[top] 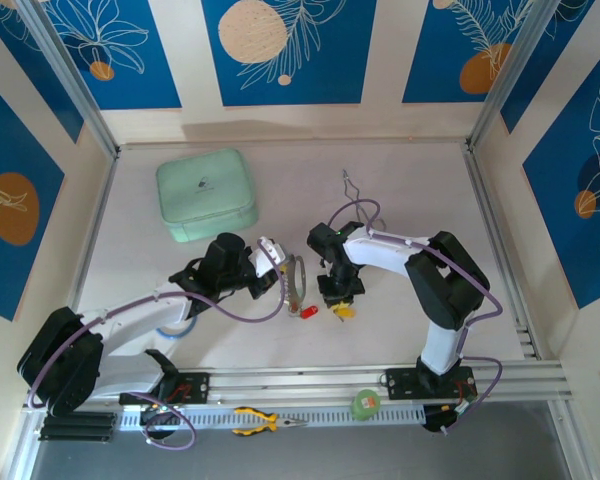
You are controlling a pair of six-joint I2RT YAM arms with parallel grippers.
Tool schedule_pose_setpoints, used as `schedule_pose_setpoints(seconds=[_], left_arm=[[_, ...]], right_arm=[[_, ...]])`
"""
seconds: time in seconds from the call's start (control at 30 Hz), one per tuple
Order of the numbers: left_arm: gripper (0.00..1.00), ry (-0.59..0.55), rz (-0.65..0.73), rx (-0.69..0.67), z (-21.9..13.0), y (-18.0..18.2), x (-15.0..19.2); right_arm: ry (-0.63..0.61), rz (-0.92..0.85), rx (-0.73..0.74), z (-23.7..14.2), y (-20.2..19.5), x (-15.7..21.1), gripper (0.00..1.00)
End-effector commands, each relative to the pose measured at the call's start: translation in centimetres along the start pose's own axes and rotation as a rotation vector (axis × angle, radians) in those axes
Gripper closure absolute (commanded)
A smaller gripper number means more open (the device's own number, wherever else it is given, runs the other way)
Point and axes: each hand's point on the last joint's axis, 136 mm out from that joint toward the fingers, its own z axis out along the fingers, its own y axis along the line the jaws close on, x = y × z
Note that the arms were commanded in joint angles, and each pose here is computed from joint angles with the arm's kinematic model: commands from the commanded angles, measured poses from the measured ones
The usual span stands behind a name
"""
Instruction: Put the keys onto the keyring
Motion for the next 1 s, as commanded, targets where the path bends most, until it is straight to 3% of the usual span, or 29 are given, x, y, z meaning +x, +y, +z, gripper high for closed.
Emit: schedule_pose_setpoints(seconds=[0.0,0.17,0.33,0.57,0.77,0.97], left_arm=[[1.00,-0.035,0.041,-0.001,-0.4,-0.2,-1.2],[1.00,-0.036,0.042,-0.001,-0.4,-0.2,-1.2],[1.00,-0.035,0.036,-0.004,-0.4,-0.1,-1.2],[1.00,-0.042,-0.090,0.022,-1.0,-0.5,-2.4],[1.00,-0.042,-0.173,0.081,-2.0,-1.7,-3.3],[1.00,-0.039,-0.201,0.168,-2.5,-3.3,-3.4]], right_arm=[[0.030,-0.008,0.007,0.1,0.3,0.4,0.89],[0.023,-0.011,0.007,-0.1,0.3,0.4,1.00],[-0.075,-0.039,-0.024,-1.8,0.5,0.0,1.00],[-0.448,-0.257,-0.239,-7.9,3.6,-1.4,1.00],[-0.773,-0.555,-0.478,-12.8,6.7,0.0,1.00],[-0.964,-0.690,-0.611,-15.3,7.1,2.5,1.00]])
